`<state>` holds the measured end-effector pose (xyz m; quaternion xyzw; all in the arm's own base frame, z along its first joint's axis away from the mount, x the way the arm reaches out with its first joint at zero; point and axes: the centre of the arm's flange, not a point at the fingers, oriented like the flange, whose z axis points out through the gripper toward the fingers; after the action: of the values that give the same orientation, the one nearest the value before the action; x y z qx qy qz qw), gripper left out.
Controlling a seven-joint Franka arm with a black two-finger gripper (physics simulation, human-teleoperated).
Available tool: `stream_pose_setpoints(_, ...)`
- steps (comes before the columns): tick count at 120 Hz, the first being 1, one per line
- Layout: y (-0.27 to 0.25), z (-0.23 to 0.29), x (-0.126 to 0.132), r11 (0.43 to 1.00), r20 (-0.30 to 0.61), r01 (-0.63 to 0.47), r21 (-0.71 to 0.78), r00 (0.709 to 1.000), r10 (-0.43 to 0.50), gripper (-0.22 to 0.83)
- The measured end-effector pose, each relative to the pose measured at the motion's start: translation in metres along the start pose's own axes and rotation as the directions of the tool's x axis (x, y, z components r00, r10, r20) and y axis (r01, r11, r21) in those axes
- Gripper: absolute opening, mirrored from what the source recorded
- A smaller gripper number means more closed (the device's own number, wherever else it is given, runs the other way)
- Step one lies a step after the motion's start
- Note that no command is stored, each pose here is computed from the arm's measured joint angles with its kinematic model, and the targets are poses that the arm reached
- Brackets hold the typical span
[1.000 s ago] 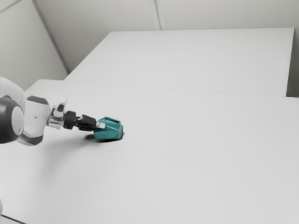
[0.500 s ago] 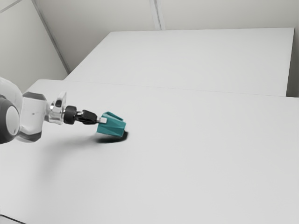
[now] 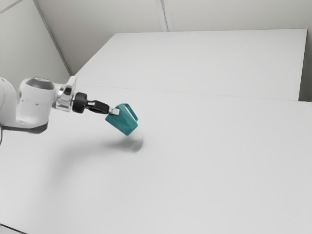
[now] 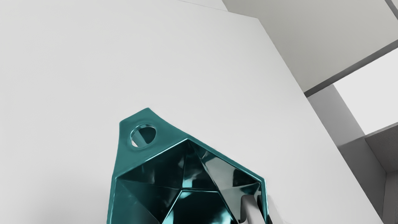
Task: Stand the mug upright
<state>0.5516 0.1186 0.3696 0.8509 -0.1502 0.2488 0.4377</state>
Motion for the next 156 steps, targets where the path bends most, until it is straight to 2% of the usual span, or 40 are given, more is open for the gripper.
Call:
stream_pose_setpoints(19,0.011,0.006,0.010,0.988,0.125,-0.061,0.140,0.991,0.043,-0.17)
stream_pose_setpoints(38,0.018,0.004,0.019,0.953,0.224,-0.129,0.274,0.972,0.067,-0.17)
stream_pose_setpoints(80,0.019,0.008,0.029,0.879,0.309,-0.190,0.438,0.950,0.052,-0.17)
stream_pose_setpoints(130,0.045,0.019,0.044,0.765,0.503,-0.362,0.532,0.862,0.058,-0.17)
stream_pose_setpoints(156,0.050,0.027,0.045,0.745,0.497,-0.349,0.569,0.867,0.027,-0.17)
